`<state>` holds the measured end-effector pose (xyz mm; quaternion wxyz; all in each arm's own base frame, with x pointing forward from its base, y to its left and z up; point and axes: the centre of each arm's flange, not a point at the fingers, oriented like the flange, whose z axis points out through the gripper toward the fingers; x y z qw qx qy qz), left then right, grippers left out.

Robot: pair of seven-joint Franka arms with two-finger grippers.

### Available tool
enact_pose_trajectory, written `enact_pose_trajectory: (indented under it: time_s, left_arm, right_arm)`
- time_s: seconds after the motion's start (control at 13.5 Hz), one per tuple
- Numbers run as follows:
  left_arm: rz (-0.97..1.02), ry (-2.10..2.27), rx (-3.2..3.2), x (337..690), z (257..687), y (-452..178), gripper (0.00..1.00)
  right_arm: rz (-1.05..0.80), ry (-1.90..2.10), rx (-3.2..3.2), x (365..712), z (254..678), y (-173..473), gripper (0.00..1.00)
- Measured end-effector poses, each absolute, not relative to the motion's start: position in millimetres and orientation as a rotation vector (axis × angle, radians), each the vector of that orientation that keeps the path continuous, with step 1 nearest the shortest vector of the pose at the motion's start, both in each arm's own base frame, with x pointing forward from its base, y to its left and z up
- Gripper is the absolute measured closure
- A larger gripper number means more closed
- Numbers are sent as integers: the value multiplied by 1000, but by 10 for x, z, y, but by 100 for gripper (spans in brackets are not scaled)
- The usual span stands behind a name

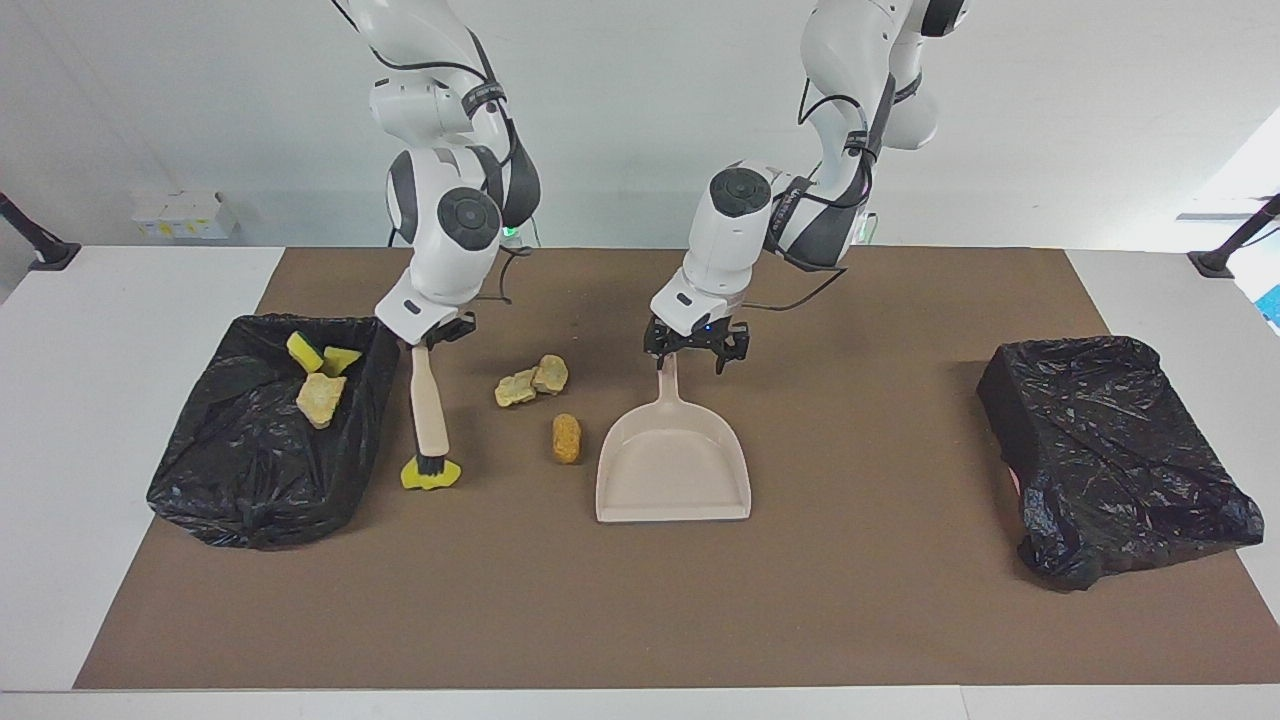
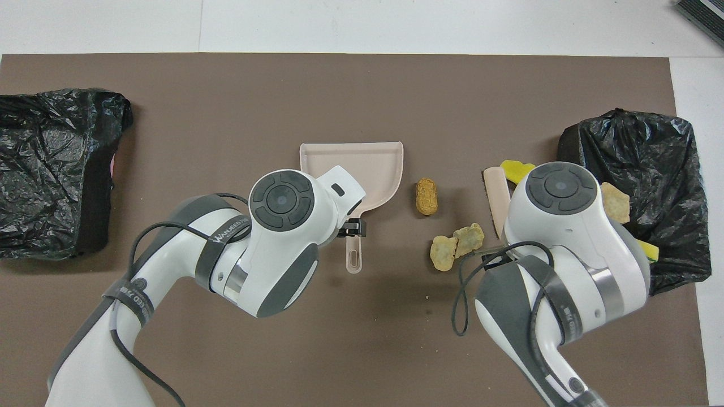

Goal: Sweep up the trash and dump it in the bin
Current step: 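Grasp the dustpan with the left gripper while the right gripper grasps the brush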

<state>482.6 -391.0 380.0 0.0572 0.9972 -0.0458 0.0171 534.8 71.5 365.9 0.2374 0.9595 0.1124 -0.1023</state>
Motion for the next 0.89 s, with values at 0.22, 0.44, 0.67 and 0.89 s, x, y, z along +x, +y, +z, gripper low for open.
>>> enact_pose_trajectory:
  time_s: [0.22, 0.44, 0.67, 0.89]
  left_arm:
    - [66, -154, 3010, 4774, 3594, -4078, 0]
    - [61, -152, 3011, 4784, 3510, -4088, 2]
    - [63, -151, 3011, 4788, 3512, -4086, 30]
    - [63, -160, 3018, 4786, 3509, -4082, 67]
  right_arm:
    - [-281, 330, 2618, 5475, 3350, 573, 74]
    - [-309, 359, 2637, 5437, 3285, 709, 74]
    - [-396, 424, 2768, 5359, 3246, 877, 74]
    - [-450, 408, 2895, 5300, 3266, 1023, 74]
